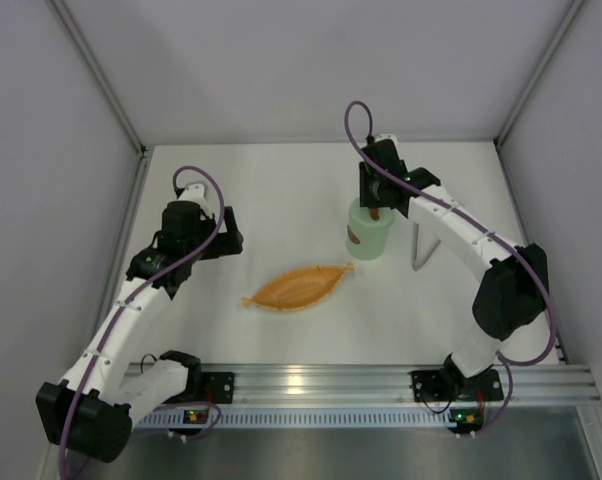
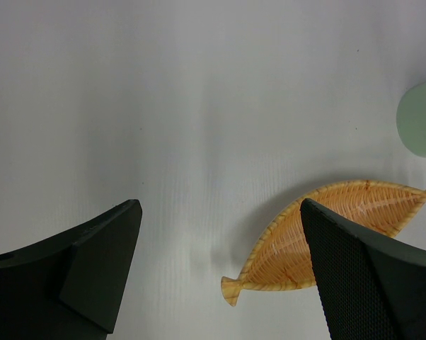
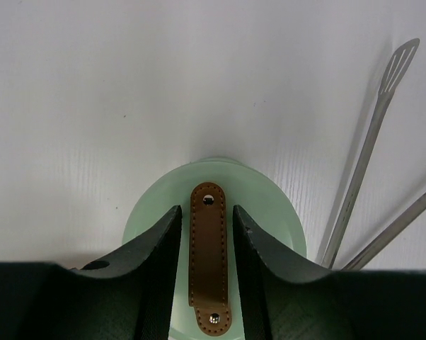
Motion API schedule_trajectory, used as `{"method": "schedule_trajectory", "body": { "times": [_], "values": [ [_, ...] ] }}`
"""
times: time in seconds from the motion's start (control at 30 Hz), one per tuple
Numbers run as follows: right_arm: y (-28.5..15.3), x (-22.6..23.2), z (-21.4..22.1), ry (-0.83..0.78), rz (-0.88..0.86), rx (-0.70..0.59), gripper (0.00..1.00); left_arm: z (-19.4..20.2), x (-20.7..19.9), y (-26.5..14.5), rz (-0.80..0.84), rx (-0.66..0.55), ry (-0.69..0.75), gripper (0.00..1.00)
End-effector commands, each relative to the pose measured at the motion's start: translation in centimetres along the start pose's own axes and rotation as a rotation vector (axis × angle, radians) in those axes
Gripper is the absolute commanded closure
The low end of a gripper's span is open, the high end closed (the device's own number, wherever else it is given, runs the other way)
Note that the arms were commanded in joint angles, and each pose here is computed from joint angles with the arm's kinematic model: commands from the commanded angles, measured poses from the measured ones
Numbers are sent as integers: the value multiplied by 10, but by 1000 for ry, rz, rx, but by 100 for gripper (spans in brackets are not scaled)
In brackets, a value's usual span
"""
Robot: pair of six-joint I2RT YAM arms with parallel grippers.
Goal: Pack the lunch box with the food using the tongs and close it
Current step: Close the box lid on the packing box.
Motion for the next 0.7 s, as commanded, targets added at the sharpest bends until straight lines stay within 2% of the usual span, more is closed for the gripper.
{"method": "schedule_trajectory", "body": {
  "times": [0.0, 0.3, 0.43, 0.67],
  "values": [
    [8, -35, 80, -67, 143, 315, 66, -9, -2, -4, 3, -38, 0, 1],
    [-19, -32, 56, -13, 93, 197, 64, -9, -2, -3, 1, -35, 0, 1],
    [-36, -31, 40, 1, 69, 141, 60, -8, -1, -3, -2, -31, 0, 1],
    [-58, -34, 34, -1, 76, 120, 60, -8, -1, -3, -5, -32, -1, 1]
  ]
}}
Point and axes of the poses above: each gripper's point midway between its finger pads, its own y axis out along the fingers, its own x axis along the line the jaws close on, z = x × y, the point moved 5 cm from there along -y, back along the fingers, and after that the axes turned 2 degrees about y, right-handed, at the moved point
